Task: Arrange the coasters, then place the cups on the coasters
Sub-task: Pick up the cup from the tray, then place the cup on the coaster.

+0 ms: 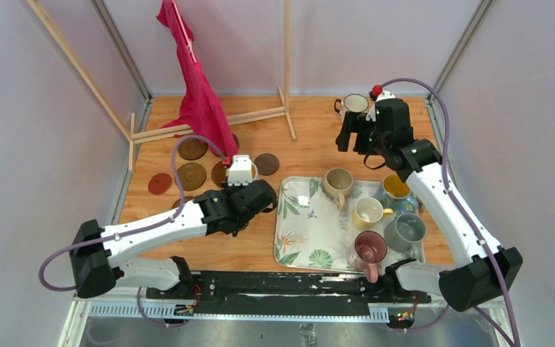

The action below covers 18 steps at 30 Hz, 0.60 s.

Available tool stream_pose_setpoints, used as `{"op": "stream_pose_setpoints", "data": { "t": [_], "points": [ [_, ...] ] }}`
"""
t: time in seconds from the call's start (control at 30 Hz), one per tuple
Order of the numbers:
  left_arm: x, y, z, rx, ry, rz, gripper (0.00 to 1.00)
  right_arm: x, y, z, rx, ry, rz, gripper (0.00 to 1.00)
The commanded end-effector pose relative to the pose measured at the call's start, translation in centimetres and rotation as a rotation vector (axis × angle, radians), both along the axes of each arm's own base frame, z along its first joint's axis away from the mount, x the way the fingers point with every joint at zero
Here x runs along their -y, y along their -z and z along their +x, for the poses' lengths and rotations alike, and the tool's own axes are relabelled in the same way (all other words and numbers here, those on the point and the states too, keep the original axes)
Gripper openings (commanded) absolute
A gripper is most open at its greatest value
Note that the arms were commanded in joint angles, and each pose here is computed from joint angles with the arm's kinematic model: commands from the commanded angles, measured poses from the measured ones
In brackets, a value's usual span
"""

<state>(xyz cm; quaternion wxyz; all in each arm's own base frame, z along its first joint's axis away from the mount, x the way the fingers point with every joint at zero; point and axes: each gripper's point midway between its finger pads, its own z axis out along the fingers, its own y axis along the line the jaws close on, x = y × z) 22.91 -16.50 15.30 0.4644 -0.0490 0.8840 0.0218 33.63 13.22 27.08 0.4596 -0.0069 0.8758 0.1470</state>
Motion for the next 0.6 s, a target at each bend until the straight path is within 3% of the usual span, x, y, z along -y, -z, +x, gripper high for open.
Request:
{"op": "stream_pose_setpoints", "data": {
  "t": [0.0,0.33,0.57],
  "points": [
    [-4.5,-2.8,1.9,0.139,-0.193,-0.064,0.00,-0.1,-0.1,-0.5,0.005,-0.021,0.005,0.91],
    [-11.4,-3.6,4.1,0.150,-0.433,-0.029,0.00,-0.2,-0.2,-0.6,0.009,-0.026,0.010,0.91],
    [-14.8,-4.6,8.2,0.167,-0.529,-0.021,0.00,-0.7,-0.2,-0.7,-0.001,-0.045,0.030,0.91]
  ]
}}
